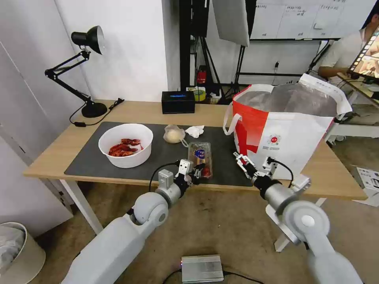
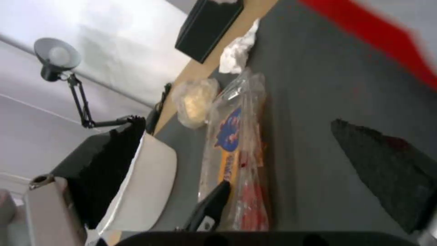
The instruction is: Pick up the trash from the table and place it into the takeout bag.
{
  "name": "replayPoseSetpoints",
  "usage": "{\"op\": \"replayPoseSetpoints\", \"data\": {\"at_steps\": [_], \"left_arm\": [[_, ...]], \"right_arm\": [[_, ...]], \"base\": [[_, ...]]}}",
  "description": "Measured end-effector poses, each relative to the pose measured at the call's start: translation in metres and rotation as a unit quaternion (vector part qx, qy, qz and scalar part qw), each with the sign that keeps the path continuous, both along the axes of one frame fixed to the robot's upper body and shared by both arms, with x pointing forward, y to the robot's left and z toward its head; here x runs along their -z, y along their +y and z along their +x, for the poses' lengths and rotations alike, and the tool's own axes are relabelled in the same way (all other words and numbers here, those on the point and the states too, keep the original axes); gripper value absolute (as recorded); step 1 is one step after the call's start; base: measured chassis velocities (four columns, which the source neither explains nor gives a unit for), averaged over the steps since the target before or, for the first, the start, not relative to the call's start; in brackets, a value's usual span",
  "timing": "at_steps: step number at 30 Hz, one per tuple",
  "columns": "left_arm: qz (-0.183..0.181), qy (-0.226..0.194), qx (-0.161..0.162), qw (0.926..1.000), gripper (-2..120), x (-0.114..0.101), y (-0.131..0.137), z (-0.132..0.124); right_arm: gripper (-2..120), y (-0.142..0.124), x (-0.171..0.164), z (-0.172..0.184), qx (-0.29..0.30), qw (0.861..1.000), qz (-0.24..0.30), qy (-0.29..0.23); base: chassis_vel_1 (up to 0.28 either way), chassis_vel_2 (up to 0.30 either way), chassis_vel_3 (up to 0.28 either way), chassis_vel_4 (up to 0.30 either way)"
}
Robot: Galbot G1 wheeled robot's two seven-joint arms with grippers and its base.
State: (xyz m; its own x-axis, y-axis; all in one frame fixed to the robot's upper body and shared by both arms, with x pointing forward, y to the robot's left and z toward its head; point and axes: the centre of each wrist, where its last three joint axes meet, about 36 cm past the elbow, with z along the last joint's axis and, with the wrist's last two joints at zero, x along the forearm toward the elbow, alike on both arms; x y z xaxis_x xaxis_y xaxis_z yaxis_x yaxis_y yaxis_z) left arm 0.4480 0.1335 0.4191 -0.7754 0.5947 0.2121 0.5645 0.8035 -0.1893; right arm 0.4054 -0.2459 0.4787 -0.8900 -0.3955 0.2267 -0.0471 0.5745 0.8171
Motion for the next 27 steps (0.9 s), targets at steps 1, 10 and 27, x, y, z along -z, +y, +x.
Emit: {"op": "replayPoseSetpoints", "data": {"at_steps": [1, 10, 27], "left_arm": [[0.0, 0.0, 0.0, 1.0, 0, 0.0, 0.0, 0.0], [-0.007, -0.004, -0.006, 0.9999, 0, -0.006, -0.002, -0.002], [-0.017, -0.004, -0.007, 0.9998, 0, -0.012, -0.004, -0.002]], "right_arm": [[100, 0.003, 0.0, 0.006, -0.003, 1.0, -0.001, 0.001], [100, 0.014, -0.002, 0.032, -0.012, 1.0, -0.01, 0.004], [100, 0.038, -0.003, 0.078, -0.03, 0.998, -0.032, 0.043]], "base": [[0.0, 0.0, 0.0, 0.0], [0.0, 0.0, 0.0, 0.0], [0.0, 0.0, 0.0, 0.0]]}}
